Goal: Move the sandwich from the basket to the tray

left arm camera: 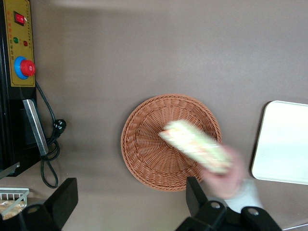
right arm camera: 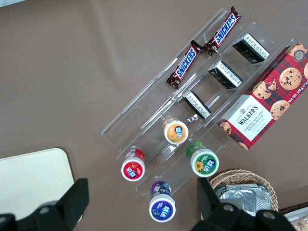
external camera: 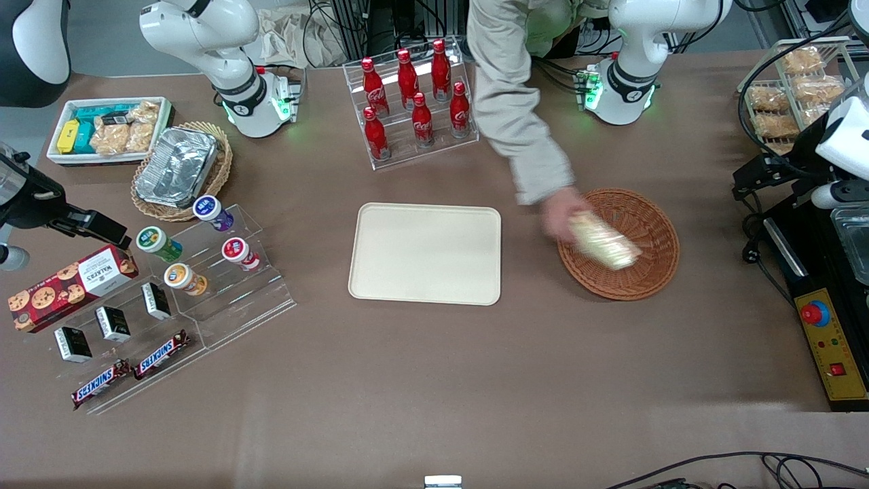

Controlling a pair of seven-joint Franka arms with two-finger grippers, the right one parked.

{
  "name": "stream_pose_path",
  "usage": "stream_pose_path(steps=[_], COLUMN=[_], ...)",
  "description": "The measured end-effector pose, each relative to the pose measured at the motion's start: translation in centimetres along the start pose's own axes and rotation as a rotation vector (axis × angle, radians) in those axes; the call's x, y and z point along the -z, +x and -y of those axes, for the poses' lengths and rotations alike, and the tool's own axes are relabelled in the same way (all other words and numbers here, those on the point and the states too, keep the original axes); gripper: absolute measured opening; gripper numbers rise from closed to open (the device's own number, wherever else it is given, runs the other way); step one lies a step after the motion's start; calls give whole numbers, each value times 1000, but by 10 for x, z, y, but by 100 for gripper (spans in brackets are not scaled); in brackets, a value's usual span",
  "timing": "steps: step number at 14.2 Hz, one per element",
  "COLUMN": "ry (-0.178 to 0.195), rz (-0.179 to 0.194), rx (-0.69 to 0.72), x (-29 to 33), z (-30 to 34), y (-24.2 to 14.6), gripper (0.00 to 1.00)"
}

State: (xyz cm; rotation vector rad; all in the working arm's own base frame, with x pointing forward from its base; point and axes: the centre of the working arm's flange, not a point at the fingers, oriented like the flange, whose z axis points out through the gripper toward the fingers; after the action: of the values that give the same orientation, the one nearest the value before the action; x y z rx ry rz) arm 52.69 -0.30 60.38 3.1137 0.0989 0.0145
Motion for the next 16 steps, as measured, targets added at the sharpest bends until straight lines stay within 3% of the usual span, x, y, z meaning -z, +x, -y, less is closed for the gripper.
stream_pose_path(steps=[6, 11, 13, 16], ry=[0, -45, -46, -41], rz=[8, 117, 97, 27], rx=[0, 9, 40, 149], x=[-2, -48, -76, -131], z=[0, -6, -8, -21], y=[-1, -15, -23, -43], gripper=[100, 100, 100, 100])
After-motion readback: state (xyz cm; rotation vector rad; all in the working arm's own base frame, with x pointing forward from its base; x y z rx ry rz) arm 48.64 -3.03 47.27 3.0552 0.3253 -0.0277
